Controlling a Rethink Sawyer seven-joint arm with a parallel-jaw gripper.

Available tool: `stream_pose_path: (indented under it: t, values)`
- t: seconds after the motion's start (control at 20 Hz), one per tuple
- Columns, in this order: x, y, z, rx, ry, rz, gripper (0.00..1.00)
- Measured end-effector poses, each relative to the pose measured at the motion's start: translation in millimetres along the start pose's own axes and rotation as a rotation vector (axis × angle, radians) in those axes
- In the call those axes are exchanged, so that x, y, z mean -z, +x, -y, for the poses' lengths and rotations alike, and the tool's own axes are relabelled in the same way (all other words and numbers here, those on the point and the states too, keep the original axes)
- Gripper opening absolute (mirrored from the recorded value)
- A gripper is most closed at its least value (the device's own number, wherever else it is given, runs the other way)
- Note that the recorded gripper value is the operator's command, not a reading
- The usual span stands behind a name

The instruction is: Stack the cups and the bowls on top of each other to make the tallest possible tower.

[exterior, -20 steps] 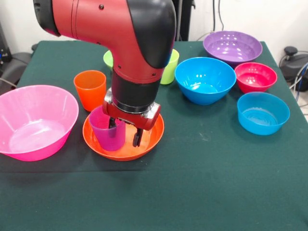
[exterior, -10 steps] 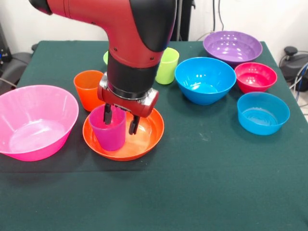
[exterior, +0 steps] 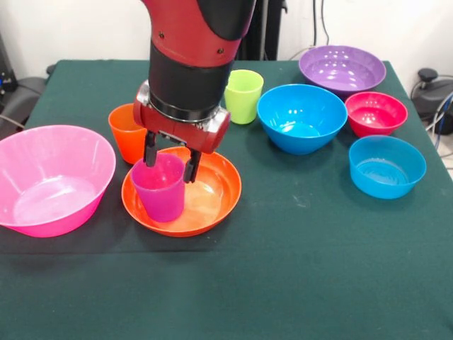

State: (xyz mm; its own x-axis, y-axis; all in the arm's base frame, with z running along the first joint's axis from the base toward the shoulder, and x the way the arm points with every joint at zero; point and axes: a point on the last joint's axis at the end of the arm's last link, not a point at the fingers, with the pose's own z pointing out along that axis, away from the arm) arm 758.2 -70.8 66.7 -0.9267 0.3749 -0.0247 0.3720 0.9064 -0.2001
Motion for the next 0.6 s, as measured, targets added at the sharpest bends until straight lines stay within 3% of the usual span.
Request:
stream_pose_path:
  t: [0.25,0.6]
  values:
    - [8.7,4.5,3.4,-0.004,-0.005,-0.005,1.0]
    - [13.6,41.1,11.9,-0.013,-0.018,-0.073,1.0]
